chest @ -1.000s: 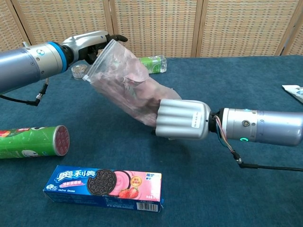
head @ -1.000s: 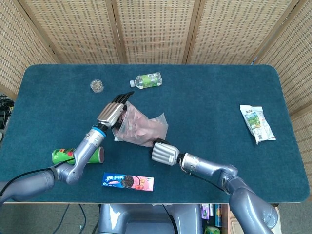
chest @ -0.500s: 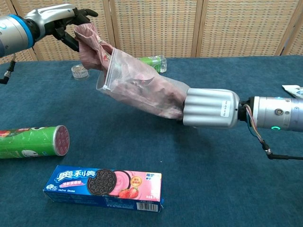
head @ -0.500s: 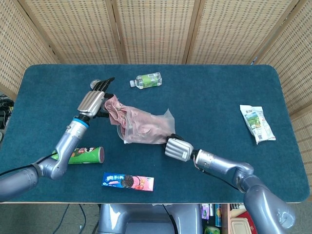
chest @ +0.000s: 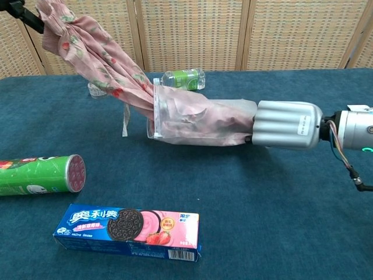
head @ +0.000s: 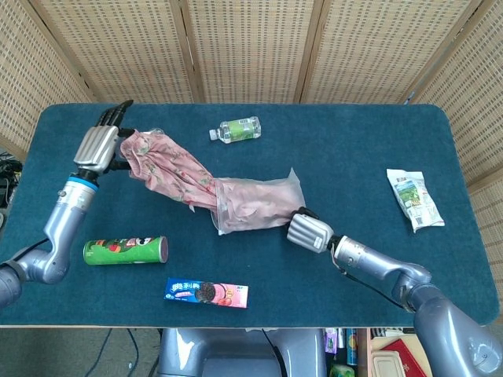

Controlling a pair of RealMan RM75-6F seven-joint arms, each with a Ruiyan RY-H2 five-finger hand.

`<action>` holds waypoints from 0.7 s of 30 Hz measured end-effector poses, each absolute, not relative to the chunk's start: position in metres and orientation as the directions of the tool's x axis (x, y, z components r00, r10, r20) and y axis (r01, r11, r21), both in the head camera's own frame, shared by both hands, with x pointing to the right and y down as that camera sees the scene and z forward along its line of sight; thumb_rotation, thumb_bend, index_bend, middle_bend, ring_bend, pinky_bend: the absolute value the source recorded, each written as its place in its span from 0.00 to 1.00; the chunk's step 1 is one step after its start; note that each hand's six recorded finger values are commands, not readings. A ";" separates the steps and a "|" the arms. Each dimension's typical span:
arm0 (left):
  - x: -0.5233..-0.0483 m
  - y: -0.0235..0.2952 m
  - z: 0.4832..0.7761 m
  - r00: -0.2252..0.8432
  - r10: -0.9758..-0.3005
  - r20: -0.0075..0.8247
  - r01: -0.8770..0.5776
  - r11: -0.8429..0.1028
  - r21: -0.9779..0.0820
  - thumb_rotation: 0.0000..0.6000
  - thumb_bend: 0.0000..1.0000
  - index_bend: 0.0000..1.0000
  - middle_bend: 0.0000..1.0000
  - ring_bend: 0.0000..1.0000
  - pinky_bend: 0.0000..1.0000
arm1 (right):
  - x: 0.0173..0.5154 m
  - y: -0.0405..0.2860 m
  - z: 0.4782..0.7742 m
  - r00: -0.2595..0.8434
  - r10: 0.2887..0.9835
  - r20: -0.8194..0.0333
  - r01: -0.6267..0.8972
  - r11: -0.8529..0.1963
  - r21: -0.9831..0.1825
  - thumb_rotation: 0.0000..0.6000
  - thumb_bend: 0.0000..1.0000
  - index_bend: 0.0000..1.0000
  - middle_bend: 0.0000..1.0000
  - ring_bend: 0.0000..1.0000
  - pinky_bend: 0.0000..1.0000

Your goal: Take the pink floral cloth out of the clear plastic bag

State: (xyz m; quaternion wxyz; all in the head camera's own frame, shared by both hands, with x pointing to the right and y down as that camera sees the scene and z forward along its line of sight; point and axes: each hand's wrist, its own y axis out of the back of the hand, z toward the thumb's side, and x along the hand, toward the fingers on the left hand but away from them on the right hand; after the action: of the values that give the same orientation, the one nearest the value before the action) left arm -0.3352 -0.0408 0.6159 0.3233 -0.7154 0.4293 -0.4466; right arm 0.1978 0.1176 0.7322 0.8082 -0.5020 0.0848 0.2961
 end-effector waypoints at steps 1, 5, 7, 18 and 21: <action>-0.344 -0.043 0.613 0.218 -0.908 0.357 -0.322 -0.413 -0.852 1.00 0.38 0.71 0.00 0.00 0.00 | 0.201 0.116 0.732 0.806 0.398 -0.439 -0.570 0.320 -0.757 1.00 0.78 0.74 0.82 0.71 0.92; -0.371 -0.049 0.604 0.174 -0.923 0.343 -0.312 -0.382 -0.870 1.00 0.38 0.71 0.00 0.00 0.00 | 0.217 0.110 0.732 0.779 0.426 -0.461 -0.604 0.314 -0.732 1.00 0.78 0.74 0.82 0.71 0.92; -0.383 -0.051 0.599 0.153 -0.930 0.335 -0.310 -0.367 -0.877 1.00 0.38 0.71 0.00 0.00 0.00 | 0.224 0.106 0.732 0.765 0.440 -0.470 -0.620 0.310 -0.720 1.00 0.78 0.74 0.82 0.71 0.92; -0.471 -0.058 0.562 0.011 -0.961 0.276 -0.273 -0.268 -0.924 1.00 0.38 0.71 0.00 0.00 0.00 | 0.286 0.078 0.723 0.646 0.564 -0.514 -0.731 0.265 -0.629 1.00 0.78 0.74 0.82 0.71 0.92; -0.495 -0.057 0.551 -0.028 -0.965 0.260 -0.254 -0.245 -0.936 1.00 0.38 0.71 0.00 0.00 0.00 | 0.304 0.073 0.719 0.610 0.596 -0.523 -0.758 0.246 -0.604 1.00 0.78 0.74 0.82 0.71 0.92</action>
State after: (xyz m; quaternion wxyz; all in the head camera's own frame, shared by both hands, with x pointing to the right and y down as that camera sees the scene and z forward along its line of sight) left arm -0.4950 -0.0569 0.5513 0.3496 -0.6032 0.5053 -0.5085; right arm 0.3037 0.0730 0.7194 0.7838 -0.4364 0.0932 0.4319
